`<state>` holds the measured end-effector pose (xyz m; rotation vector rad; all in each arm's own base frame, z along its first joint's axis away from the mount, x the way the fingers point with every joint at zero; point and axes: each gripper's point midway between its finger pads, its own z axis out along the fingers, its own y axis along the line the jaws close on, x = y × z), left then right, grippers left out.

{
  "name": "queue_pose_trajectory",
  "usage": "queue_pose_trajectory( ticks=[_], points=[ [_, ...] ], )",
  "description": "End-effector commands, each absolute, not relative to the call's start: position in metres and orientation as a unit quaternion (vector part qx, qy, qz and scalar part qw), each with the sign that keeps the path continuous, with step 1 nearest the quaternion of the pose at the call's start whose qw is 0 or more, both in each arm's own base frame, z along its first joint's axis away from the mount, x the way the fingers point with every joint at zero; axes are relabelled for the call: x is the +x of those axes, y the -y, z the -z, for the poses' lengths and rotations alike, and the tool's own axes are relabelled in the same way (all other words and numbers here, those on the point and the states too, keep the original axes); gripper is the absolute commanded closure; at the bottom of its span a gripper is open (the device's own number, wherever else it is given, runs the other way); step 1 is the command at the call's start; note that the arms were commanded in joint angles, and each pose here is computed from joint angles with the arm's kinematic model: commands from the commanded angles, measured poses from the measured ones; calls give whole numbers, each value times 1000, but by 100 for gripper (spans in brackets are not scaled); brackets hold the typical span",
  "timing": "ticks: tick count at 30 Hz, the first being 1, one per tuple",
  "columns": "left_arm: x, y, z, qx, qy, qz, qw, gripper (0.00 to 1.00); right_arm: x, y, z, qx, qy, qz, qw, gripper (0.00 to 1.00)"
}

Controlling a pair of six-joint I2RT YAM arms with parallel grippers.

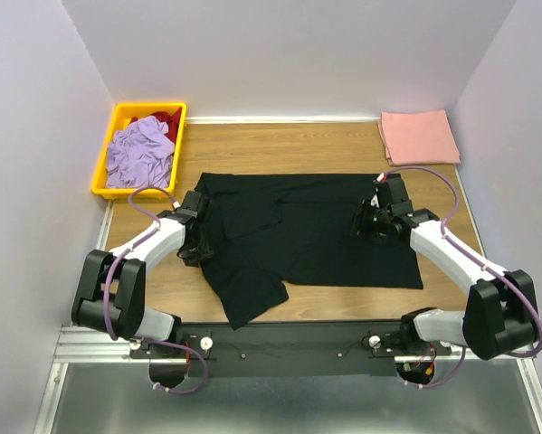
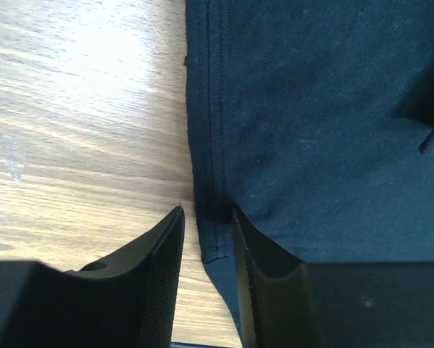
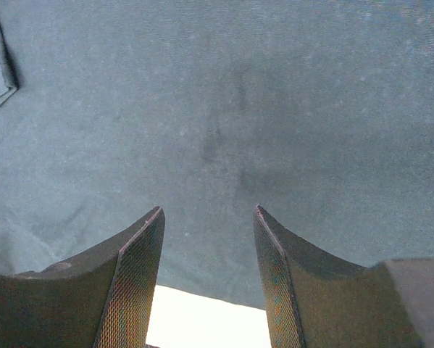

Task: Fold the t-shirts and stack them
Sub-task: Fold the tshirt

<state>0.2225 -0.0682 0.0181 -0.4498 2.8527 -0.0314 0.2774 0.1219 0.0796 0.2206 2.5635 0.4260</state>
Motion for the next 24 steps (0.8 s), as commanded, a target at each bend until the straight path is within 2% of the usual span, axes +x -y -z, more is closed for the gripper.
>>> queue_pose_trajectory(
  ticks=[1, 6, 9, 10, 15, 21, 24],
  points=[
    [224, 75, -22, -155, -980, 22, 122, 64, 274, -113, -69, 89, -954, -127, 255, 41],
    [222, 77, -21, -155, -980, 30, 118, 83, 276, -100, -64, 101, -956, -91, 260, 41],
    [223, 78, -22, -152, -981, 32, 120, 98, 276, -87, -62, 112, -957, -58, 262, 39],
    [223, 77, -22, -153, -980, 32, 120, 100, 276, -80, -62, 119, -956, -38, 264, 38],
    [227, 77, -29, -153, -977, 40, 146, 100, 263, -46, -58, 173, -954, 27, 243, 32],
    [239, 83, -40, -138, -971, 66, 183, 100, 236, -1, -37, 313, -934, 17, 171, 32],
    [241, 86, -43, -129, -969, 77, 195, 100, 232, 13, -44, 356, -919, 29, 167, 35]
  ],
)
